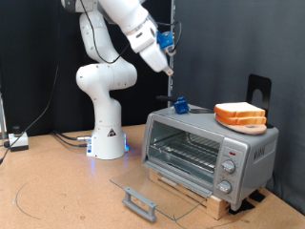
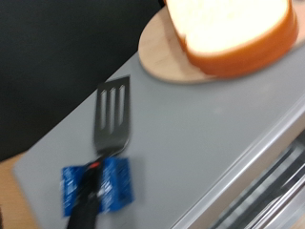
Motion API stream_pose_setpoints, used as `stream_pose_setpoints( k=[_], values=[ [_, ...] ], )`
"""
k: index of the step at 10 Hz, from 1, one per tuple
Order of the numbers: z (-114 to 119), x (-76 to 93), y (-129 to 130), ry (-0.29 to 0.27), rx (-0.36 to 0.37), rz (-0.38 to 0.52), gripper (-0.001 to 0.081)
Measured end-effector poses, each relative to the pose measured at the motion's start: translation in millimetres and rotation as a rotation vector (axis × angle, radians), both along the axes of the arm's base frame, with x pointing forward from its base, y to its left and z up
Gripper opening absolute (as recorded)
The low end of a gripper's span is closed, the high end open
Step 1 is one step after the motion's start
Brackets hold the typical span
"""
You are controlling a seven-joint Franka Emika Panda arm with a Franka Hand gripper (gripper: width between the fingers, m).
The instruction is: Make a piece of toast with the oven
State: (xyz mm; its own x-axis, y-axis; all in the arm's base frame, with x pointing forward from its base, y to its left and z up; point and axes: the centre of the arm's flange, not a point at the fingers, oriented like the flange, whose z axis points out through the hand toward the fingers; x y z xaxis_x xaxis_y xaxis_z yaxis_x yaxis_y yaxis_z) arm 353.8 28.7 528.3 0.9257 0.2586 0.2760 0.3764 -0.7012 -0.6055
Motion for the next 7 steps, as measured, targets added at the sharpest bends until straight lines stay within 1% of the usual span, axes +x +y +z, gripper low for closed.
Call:
stream_pose_setpoints(
  k=[1,3,4,5,7],
  values=[
    [5.3,-9.4,11.6,-0.048,-0.012,0.033,0.0807],
    [13.4,-30.1,32.1,-0.079,-0.030,0.095,0.0807],
    [16.7,-40.0,41.9,-0.090,-0.044,0.105,0.0807],
    [20.3,-50.6,51.6,-0.093,-0.058,0.099,0.0807],
    [25.9,-73.5,67.3,-0.084,-0.092,0.055,0.0807]
  ],
)
